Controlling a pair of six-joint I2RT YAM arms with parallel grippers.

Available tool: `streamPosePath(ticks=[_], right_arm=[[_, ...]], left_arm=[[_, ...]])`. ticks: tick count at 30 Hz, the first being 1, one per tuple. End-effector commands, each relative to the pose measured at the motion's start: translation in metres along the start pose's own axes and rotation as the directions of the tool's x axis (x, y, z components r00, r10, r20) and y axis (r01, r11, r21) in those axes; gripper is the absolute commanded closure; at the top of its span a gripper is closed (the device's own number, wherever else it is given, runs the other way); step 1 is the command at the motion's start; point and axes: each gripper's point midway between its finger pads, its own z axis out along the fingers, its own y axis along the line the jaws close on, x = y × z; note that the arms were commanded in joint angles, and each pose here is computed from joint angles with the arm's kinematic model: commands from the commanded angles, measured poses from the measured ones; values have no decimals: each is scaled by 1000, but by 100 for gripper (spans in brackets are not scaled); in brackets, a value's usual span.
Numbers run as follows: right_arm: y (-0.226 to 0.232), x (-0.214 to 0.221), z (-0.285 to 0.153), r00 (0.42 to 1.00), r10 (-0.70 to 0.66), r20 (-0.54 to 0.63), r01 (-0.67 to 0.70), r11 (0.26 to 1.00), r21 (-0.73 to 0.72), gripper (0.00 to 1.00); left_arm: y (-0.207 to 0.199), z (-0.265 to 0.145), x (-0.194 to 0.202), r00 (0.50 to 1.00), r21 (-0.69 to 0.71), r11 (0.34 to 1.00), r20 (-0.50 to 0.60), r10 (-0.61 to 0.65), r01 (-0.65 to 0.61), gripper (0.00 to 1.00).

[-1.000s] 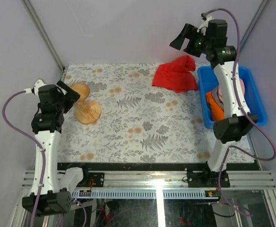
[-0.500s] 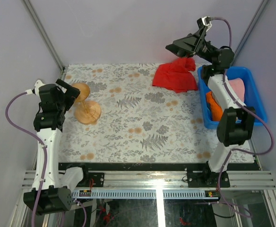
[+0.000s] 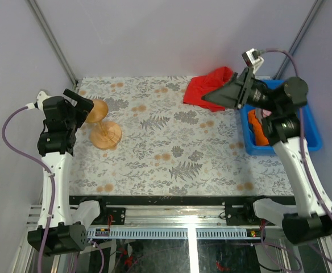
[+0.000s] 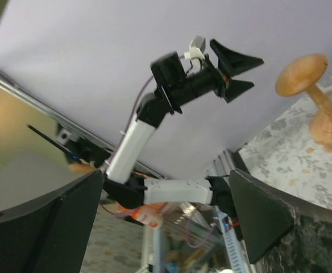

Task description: Stack the hats

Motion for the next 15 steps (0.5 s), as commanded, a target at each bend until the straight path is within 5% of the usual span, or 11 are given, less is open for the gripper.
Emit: streamPosePath(ticks=[1, 7, 12, 15], right_arm=[[-26, 49, -24, 997, -63, -33, 69, 973, 220, 1], [-3, 87, -43, 998, 50, 29, -54, 988, 143, 0], [15, 88, -57, 995, -58, 77, 38, 971, 238, 0], [-10, 83, -85, 975, -62, 214, -52, 870, 490, 0]], left_arm=[[-27, 0, -33, 996, 61, 998, 88, -28, 23, 1], [-39, -3, -42, 993, 93, 995, 107, -42, 32, 1], [-38, -4, -41, 993, 99, 995, 110, -46, 35, 1], [-32, -4, -38, 992, 82, 996, 115, -43, 34, 1]])
